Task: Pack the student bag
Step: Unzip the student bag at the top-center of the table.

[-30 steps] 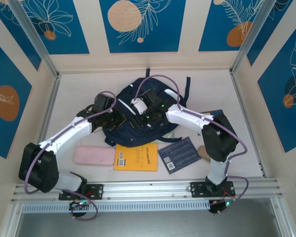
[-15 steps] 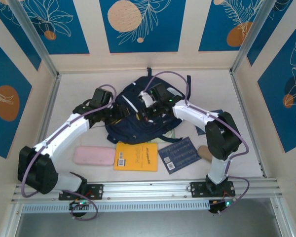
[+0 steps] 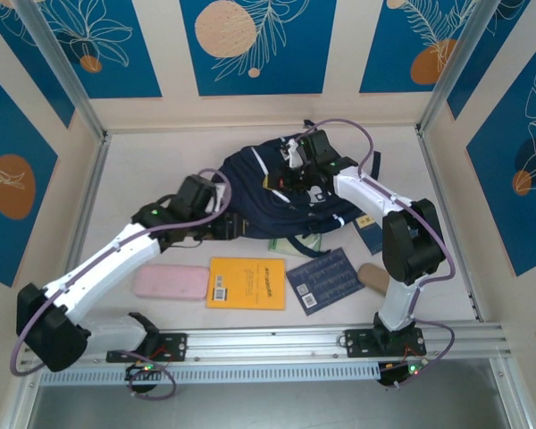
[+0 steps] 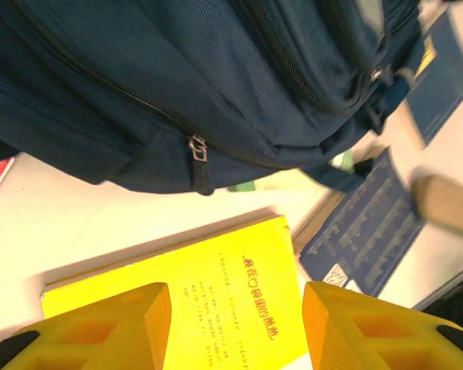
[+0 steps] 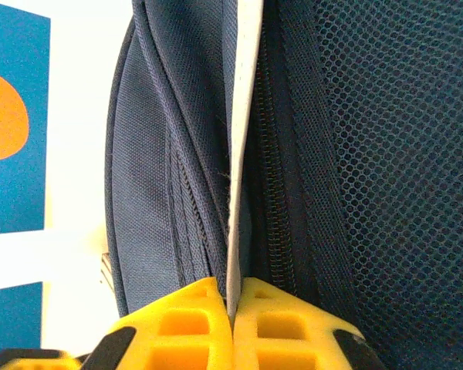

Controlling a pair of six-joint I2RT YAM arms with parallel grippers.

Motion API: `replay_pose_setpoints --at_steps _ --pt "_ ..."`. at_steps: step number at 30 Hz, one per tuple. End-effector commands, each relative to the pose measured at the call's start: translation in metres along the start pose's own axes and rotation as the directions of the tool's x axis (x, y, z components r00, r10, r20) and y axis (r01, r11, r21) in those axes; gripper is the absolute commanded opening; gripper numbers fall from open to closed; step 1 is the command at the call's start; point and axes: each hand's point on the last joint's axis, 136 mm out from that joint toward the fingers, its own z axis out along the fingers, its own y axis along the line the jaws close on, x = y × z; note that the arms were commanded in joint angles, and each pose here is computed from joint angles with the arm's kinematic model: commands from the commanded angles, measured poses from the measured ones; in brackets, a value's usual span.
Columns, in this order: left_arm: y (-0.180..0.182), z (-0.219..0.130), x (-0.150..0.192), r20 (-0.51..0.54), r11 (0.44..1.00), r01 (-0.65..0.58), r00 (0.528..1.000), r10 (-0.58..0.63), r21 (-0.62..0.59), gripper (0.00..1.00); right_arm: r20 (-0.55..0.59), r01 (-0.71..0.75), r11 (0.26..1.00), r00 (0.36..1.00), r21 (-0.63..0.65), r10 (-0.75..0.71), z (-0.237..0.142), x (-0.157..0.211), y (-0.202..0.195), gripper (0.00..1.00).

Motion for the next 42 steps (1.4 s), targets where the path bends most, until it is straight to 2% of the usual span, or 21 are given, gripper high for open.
replay_pose_setpoints --at_steps 1,5,14,20,28,31,37,39,42 --pt "0.018 0.02 0.0 0.012 0.992 -0.01 1.0 0.012 -0.127 0.45 -0.016 -0.043 0.993 0.999 -0.108 0.041 -0.003 0.0 0.028 0.0" --pt "0.03 0.04 -0.009 0.038 0.978 -0.017 0.999 0.025 -0.209 0.42 -0.019 -0.093 0.992 0.996 -0.081 0.092 0.0 0.0 0.019 0.0" --pt "0.034 0.078 -0.017 0.022 0.971 -0.02 0.999 0.026 -0.236 0.45 -0.047 -0.124 0.987 0.992 -0.1 0.12 0.006 0.004 0.014 0.0" --pt "0.029 0.092 -0.017 0.015 0.977 -0.003 1.0 0.006 -0.213 0.48 -0.075 -0.144 0.982 0.988 -0.121 0.136 0.012 0.007 0.013 0.0" --pt "0.038 0.113 -0.012 -0.02 0.967 -0.011 1.0 0.006 -0.253 0.49 -0.093 -0.152 0.978 0.986 -0.146 0.139 0.014 0.01 0.019 0.0" --pt "0.046 0.117 -0.011 -0.029 0.958 -0.02 1.0 0.012 -0.288 0.42 -0.1 -0.154 0.978 0.985 -0.144 0.141 0.015 0.013 0.018 0.0" --pt "0.056 0.122 -0.006 -0.046 0.945 -0.043 0.998 0.03 -0.324 0.16 -0.118 -0.171 0.975 0.981 -0.14 0.155 0.019 0.02 0.01 0.0" --pt "0.058 0.122 -0.004 -0.044 0.942 -0.047 0.998 0.034 -0.331 0.13 -0.122 -0.173 0.975 0.98 -0.14 0.156 0.02 0.021 0.009 0.0" --pt "0.061 0.121 -0.003 -0.044 0.939 -0.053 0.998 0.041 -0.34 0.15 -0.126 -0.171 0.975 0.98 -0.142 0.154 0.021 0.022 0.009 0.0"
